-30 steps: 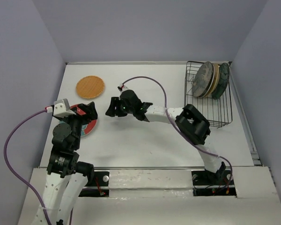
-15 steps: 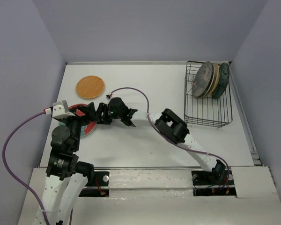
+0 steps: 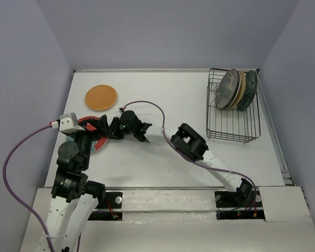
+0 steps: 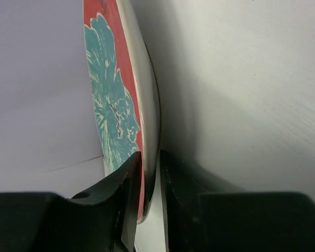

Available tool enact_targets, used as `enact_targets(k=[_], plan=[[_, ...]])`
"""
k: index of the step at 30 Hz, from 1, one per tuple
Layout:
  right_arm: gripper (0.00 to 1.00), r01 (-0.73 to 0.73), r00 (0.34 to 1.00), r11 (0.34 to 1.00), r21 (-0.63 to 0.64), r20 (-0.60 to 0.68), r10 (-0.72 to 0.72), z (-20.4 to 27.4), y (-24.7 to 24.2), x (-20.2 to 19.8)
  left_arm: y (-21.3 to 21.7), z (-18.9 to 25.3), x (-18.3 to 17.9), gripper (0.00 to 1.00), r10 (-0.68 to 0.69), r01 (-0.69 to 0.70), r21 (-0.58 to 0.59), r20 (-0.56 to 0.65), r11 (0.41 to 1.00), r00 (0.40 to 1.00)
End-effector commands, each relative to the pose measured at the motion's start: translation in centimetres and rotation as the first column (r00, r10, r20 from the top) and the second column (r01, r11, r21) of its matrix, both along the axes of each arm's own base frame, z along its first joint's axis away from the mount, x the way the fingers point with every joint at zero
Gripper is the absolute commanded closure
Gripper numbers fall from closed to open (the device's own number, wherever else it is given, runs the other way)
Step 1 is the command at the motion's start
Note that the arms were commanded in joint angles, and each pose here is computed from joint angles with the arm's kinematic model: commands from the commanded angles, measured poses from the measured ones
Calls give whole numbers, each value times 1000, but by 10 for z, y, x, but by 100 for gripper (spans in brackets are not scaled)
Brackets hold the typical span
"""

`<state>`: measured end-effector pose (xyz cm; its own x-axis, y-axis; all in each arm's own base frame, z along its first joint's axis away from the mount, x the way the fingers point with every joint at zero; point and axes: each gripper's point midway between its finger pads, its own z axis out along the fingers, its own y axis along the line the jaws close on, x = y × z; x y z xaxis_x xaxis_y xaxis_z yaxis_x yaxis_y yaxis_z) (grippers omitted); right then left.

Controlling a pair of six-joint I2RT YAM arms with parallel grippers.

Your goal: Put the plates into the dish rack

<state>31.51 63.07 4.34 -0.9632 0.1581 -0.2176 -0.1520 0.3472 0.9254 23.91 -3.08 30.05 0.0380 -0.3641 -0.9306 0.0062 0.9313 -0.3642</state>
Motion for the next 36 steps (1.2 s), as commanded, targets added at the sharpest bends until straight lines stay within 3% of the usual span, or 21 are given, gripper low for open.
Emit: enact_targets(k=[1,3,9,10,13,14,16,21,26,27,28,31,34,36], plan=[[78,-4,1000,999,-53,-23,3,-18,1,-7,-1,17,-2,1,-6,6,-13,65,1000,998],[93,0,1000,999,-52,-28,-1,-17,0,-7,-1,17,-2,1,-6,6,-12,65,1000,998],[93,-13,1000,1000,-6,-8,13,0,-13,-19,-1,16,-1,1,-10,10,-6,59,1000,998],[93,-10,1000,1000,20,29,10,29,-15,-19,-2,16,-1,1,-13,14,-7,61,1000,998],[93,22,992,1000,-9,125,-20,47,-34,-18,-2,17,-2,1,-13,13,-6,65,1000,998],[93,42,979,999,18,198,-45,83,-39,-15,-1,18,-3,1,-11,12,-7,70,1000,998],[93,67,969,998,-9,238,-63,90,-56,-18,-1,18,-3,1,-10,10,-8,71,1000,997],[93,129,902,991,17,414,-125,162,-99,-18,-1,17,-2,1,-13,14,-7,67,1000,998],[93,283,842,959,-15,483,-241,182,-177,16,-3,18,-3,1,-27,27,-8,76,1000,997],[93,304,816,952,20,510,-272,207,-194,18,-3,19,-4,1,-28,29,-8,78,1000,997],[93,326,817,945,-4,505,-279,195,-205,26,-4,19,-4,1,-33,33,-8,78,999,996],[93,412,738,910,47,569,-363,244,-273,42,-5,21,-6,1,-37,38,-12,87,999,996],[93,576,626,817,-9,648,-434,272,-354,68,-6,25,-11,1,-52,54,-18,108,998,993],[93,688,550,722,-68,698,-458,284,-411,86,-8,28,-14,1,-62,65,-21,122,998,991]])
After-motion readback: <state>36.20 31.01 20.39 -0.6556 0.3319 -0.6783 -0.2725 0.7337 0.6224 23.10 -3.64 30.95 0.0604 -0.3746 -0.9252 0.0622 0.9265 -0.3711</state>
